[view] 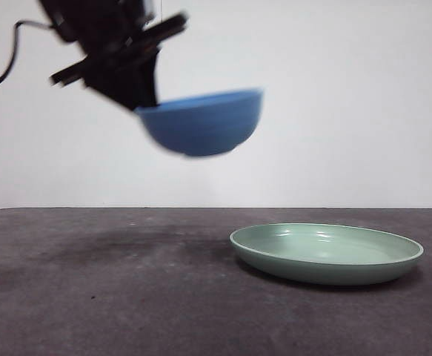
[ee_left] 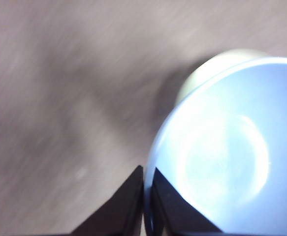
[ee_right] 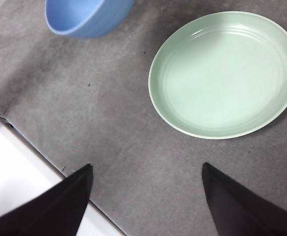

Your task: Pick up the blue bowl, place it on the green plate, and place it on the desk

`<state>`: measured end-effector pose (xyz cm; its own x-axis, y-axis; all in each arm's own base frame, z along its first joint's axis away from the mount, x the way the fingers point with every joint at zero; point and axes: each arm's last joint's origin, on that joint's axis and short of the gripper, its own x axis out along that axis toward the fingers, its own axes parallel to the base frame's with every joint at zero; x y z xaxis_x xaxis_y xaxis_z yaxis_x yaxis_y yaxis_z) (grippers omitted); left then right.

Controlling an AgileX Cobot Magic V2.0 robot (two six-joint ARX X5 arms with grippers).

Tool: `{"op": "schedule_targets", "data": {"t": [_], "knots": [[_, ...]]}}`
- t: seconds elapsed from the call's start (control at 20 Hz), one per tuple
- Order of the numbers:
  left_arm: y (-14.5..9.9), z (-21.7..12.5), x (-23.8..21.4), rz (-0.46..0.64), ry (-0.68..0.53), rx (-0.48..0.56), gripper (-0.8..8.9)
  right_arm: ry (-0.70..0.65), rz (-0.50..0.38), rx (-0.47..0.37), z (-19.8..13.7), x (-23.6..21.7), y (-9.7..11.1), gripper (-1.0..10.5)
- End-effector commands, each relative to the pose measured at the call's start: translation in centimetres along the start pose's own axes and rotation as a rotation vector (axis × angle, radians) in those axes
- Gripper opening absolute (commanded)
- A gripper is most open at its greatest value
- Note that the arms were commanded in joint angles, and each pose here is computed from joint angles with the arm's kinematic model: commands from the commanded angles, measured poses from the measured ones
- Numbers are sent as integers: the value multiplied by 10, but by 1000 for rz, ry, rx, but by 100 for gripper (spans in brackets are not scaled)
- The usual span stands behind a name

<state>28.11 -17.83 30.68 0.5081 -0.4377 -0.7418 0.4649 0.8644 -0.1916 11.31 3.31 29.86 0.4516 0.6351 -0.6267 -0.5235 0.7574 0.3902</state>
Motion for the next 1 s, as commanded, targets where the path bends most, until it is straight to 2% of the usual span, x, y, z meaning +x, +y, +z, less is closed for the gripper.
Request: {"op": "schedule_targets", "data": {"t": [0.05, 0.35, 0.65, 1.0], "knots": [[-16, 14, 7, -33, -23, 11, 10, -16, -1, -11, 4, -3, 2, 355], [-46, 29, 52, -74, 27, 60, 10, -16, -1, -4, 4, -3, 2, 355], [-67, 22, 116, -83, 132, 92, 10, -16, -1, 0, 4, -3, 2, 355], [-70, 8, 159, -72, 192, 101, 10, -16, -1, 0, 4, -3, 2, 355]]}}
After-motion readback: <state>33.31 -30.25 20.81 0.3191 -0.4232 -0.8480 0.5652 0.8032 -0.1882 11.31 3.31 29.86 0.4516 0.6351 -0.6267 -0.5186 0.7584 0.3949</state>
